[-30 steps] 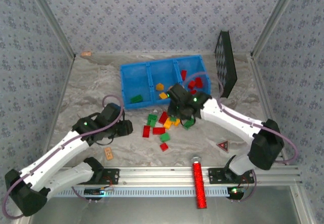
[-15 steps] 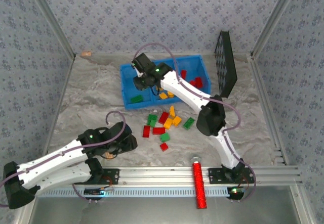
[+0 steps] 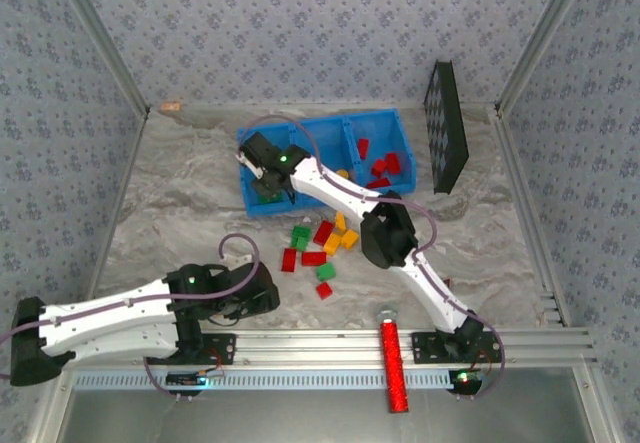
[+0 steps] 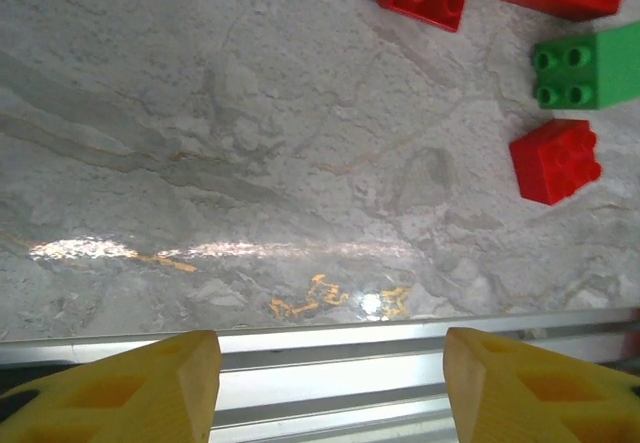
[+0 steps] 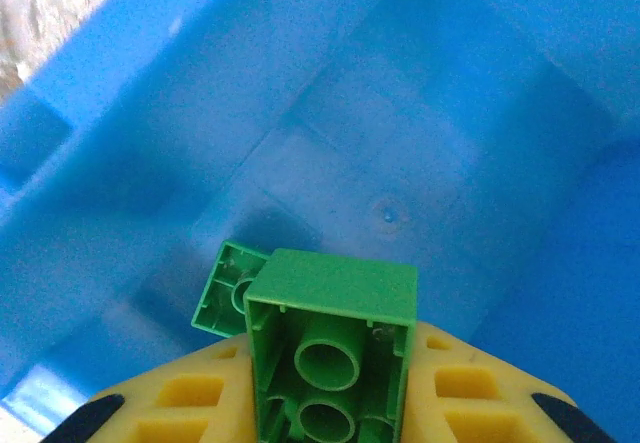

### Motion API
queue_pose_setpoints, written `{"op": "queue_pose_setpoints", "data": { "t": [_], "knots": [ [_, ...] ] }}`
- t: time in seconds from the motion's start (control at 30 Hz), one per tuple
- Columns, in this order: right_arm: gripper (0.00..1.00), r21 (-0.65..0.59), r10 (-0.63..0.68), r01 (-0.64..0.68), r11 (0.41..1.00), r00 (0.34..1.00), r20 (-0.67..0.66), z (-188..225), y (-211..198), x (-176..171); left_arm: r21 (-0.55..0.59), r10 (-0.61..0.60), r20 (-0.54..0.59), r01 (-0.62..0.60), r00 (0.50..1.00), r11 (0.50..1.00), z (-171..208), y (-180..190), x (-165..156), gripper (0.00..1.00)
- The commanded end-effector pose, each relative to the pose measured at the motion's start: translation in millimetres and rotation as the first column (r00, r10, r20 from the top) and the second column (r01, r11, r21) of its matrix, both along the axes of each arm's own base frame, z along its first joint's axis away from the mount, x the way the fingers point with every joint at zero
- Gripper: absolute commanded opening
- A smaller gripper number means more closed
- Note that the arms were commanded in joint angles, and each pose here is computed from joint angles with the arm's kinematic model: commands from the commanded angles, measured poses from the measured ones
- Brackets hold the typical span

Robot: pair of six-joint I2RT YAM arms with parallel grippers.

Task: Sort the legos into containers by color
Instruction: Place the lego in the container.

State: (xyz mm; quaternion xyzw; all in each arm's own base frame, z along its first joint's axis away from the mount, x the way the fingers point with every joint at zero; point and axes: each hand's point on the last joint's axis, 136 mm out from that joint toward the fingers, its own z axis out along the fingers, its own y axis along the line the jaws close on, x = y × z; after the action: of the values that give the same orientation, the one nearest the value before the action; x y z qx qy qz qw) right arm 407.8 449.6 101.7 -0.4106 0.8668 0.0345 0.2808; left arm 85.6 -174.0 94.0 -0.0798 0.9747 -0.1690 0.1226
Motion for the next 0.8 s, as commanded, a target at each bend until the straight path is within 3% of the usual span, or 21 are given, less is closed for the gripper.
{"op": "queue_pose_setpoints", "data": {
  "t": [0.0, 0.17, 0.4, 0.6, 0.77],
  "knots": [
    [0.3, -0.022, 0.027, -0.026, 0.999, 0.999, 0.041, -1.3, 2.8, 2.7, 0.008, 0.032, 0.051, -0.033, 0.998, 0.999, 19.5, -10.0, 10.3, 0.63],
    [0.4, -0.016, 0.05, -0.049, 0.999, 0.997, 0.051, 5.1, 4.1, -3.5, -0.025, -0.011, 0.056, 0.012, 0.998, 1.0, 23.5, -45.3, 14.6, 0.65],
    [0.52, 0.005, 0.049, -0.05, 0.999, 0.995, 0.089, 29.5, 0.2, -2.6, 0.027, -0.087, 0.024, 0.086, 0.996, 0.996, 17.8, -78.5, 16.6, 0.67],
    [0.54, 0.048, 0.026, -0.032, 0.998, 0.992, 0.122, 60.1, -9.1, -0.7, 0.036, -0.117, -0.004, 0.117, 0.993, 0.993, 13.3, -104.3, 18.6, 0.68],
    [0.57, 0.052, -0.024, 0.013, 0.999, 0.978, 0.206, 105.0, -43.2, -0.7, 0.049, -0.136, -0.012, 0.137, 0.991, 0.989, 7.2, -126.2, 22.6, 0.69]
  ]
}}
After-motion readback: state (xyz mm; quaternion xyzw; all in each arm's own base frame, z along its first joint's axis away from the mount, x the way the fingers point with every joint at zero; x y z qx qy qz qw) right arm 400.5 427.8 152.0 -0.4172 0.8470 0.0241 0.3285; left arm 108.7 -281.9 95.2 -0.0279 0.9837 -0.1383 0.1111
